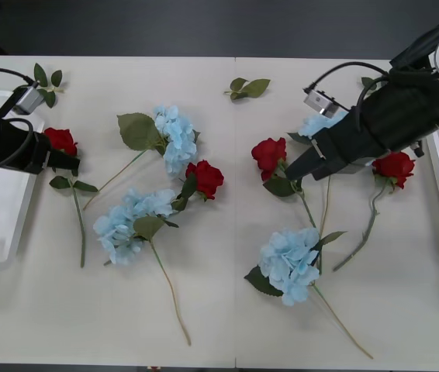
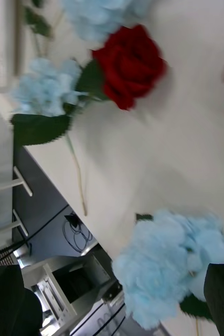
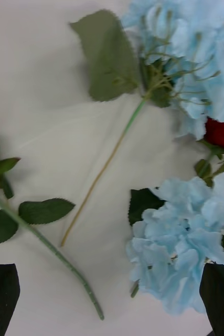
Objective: Put the red flowers into the right box and the blue flowers into the left box
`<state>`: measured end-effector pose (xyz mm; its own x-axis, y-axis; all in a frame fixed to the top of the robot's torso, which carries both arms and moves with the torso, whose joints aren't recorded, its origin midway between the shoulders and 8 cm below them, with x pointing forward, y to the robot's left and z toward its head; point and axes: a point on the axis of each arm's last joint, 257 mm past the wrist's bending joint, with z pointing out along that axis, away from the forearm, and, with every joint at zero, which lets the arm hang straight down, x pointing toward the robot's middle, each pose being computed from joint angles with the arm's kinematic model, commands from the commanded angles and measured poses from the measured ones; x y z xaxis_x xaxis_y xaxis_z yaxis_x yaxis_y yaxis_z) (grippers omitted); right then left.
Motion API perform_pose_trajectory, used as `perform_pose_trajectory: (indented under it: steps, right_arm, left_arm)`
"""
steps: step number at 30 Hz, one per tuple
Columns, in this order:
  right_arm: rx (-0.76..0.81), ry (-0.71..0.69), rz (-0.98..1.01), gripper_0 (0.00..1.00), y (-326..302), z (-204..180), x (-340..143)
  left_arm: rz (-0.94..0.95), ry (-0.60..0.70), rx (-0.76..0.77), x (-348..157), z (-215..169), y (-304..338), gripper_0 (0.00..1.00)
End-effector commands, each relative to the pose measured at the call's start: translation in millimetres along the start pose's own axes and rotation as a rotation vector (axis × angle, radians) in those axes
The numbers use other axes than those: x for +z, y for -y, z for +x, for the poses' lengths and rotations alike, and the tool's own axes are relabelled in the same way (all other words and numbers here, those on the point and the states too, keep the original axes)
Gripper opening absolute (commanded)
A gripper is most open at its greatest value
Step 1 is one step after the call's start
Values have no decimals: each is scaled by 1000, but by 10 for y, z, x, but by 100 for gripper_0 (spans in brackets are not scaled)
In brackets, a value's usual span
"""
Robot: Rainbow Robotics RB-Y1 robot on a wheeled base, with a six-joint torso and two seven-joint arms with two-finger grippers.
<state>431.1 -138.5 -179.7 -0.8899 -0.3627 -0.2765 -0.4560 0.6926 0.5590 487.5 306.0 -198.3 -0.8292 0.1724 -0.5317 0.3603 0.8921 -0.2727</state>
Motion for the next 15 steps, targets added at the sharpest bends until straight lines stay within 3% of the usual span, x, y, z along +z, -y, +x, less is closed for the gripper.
perform_pose_trajectory:
  steps: [1,7,15]
  right_arm:
    - [132,-1,163,100,364,23,-339]
    - [338,38,316,100,823,109,-517]
    - [548,181,347,100,1325,214,-577]
  left_arm:
    - [-81,12,-144,35,6,-35,100]
    - [-178,-7,-283,228,179,-71,100]
    - [-281,14,-429,442,228,-156,100]
